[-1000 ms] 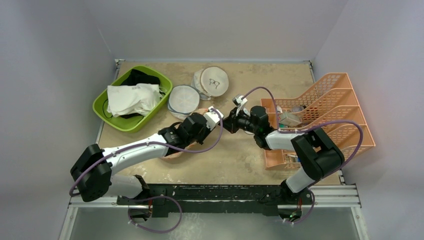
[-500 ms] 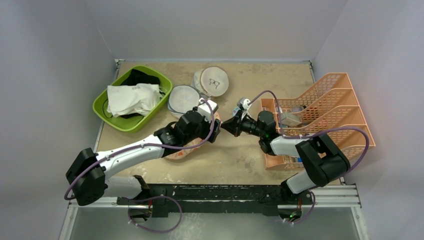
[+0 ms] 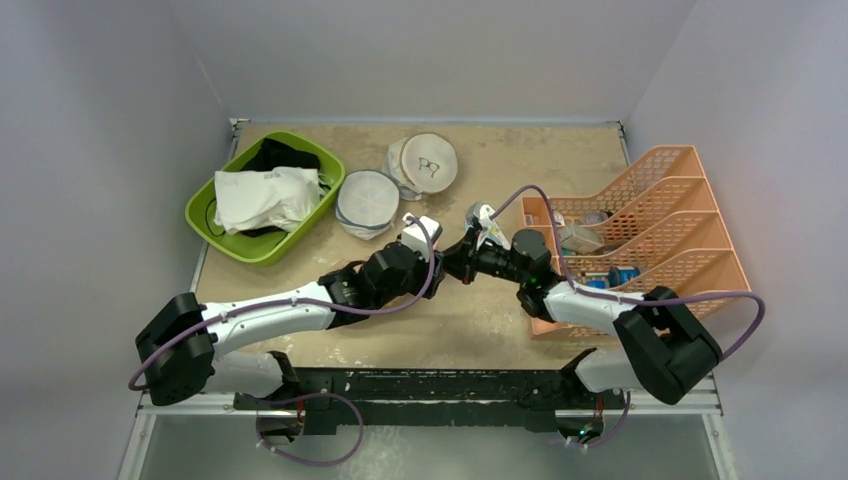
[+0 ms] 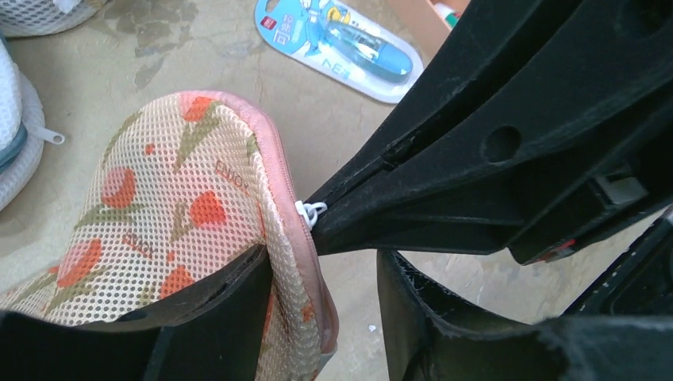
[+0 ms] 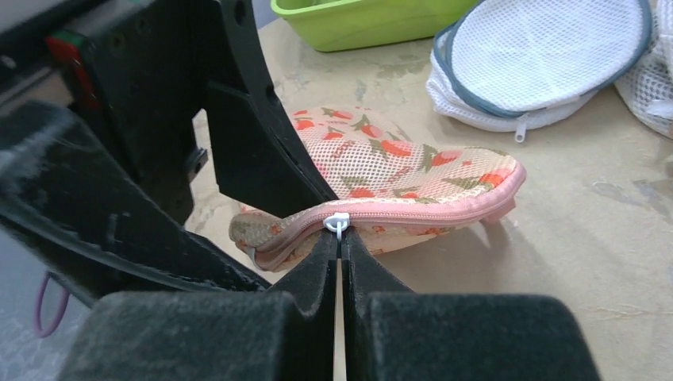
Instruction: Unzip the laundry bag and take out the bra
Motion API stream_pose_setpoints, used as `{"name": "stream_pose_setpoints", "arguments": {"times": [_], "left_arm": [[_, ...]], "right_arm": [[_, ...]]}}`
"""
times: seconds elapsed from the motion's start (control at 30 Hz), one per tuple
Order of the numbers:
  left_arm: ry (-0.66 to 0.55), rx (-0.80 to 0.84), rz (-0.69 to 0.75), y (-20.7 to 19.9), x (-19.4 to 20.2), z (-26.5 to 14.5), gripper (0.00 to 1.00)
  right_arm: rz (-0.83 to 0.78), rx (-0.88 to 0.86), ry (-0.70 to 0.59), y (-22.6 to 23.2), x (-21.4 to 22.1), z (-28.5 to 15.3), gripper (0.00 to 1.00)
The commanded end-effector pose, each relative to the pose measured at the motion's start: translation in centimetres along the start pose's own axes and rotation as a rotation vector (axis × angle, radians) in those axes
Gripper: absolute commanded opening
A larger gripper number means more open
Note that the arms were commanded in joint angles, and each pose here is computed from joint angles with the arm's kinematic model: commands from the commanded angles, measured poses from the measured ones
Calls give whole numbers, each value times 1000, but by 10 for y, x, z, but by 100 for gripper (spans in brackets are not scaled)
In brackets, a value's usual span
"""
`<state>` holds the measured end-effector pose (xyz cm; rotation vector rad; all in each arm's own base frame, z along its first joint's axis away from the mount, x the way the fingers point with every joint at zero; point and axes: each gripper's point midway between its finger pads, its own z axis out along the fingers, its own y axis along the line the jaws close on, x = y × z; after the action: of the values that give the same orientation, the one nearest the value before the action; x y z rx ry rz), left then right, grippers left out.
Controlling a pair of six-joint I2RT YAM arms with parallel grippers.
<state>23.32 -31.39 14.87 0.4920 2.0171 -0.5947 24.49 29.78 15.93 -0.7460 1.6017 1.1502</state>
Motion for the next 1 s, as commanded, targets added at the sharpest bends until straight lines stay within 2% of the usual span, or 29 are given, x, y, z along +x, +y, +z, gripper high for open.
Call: {"name": "stream_pose_setpoints", "arguments": {"times": [0.0,0.2,0.33,0.47,0.53,0.8,0.97], "left_arm": [[-46,0,11,-10,-16,-8,46],[-40,-21,23,-7,-14,-16,27],[-44,-41,41,-1,-17,-22,15],[-40,-23,63,-2,-20,-30,8],[-48,-21,69,-2,-23,-34,0],[-86,23,70,-12,-44,-44,0],[-142,35,64,-20,-62,-39,0]], "right_arm": [[-4,-29,-42,19,-14,0,0],[5,-2,-25,22,-14,-7,0],[37,80,13,14,-3,-18,0],[63,171,6,1,1,-27,0],[73,200,7,-5,4,-30,0],[234,286,-10,-49,24,-58,0],[180,221,4,-38,20,-59,0]]}}
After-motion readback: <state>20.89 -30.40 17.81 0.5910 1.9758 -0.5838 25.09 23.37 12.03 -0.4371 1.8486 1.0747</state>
